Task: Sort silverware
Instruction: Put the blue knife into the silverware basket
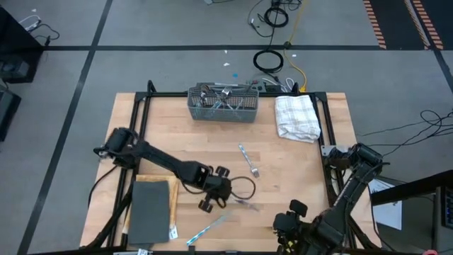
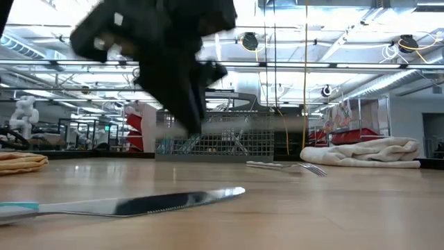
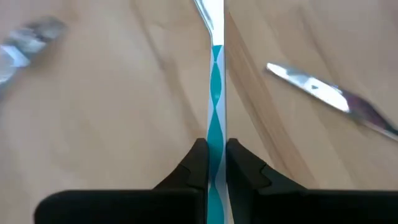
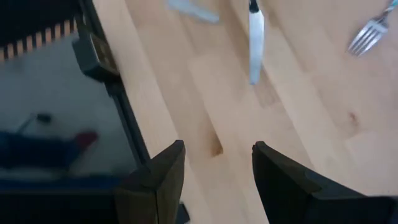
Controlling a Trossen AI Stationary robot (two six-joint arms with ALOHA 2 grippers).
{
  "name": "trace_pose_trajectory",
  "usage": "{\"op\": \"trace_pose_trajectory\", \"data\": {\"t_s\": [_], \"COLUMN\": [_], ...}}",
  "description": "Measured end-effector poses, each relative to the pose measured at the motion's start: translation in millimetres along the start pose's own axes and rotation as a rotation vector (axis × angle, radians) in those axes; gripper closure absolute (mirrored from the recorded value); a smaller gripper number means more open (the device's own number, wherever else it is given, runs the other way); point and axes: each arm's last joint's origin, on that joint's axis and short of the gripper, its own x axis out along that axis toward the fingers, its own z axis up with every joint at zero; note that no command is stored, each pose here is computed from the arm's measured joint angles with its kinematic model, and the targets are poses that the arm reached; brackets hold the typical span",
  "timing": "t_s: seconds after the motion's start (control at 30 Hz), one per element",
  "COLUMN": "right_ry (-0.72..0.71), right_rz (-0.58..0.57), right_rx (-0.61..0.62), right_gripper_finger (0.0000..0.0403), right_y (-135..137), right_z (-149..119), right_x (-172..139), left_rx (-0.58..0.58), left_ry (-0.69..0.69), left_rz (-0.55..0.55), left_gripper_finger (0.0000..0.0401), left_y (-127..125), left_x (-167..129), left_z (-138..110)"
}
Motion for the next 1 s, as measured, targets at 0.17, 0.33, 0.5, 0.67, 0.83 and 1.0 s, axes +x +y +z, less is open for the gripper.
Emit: {"op": "trace_pose_trajectory", "data": {"t_s": [0.17,0.33,0.5,0.67,0.83,1.0], "right_ry": [-0.141,-0.225,-0.227,-0.228,-0.23,-0.228], "right_rz": [-0.029,-0.055,-0.076,-0.076,-0.081,-0.08], "right_rx": [0.097,0.166,0.19,0.195,0.213,0.231], "right_gripper_finger": [0.0227,0.0227,0.0227,0.0227,0.0227,0.0227], "right_y": [-1,-4,-8,-8,-8,-9], "right_z": [-14,-24,-29,-29,-29,-29], "right_x": [-9,-15,-18,-18,-18,-18], "left_rx": [-0.111,-0.274,-0.405,-0.505,-0.56,-0.598], "left_ry": [-0.065,-0.143,-0.298,-0.609,-0.88,-1.0], "left_rz": [0.142,0.362,0.54,0.71,0.873,0.929], "left_gripper_finger": [0.037,0.037,0.037,0.037,0.037,0.037], "left_y": [29,74,125,178,220,244], "left_x": [-36,-71,-104,-135,-159,-152], "left_z": [2,-3,-11,-12,-20,-28]}}
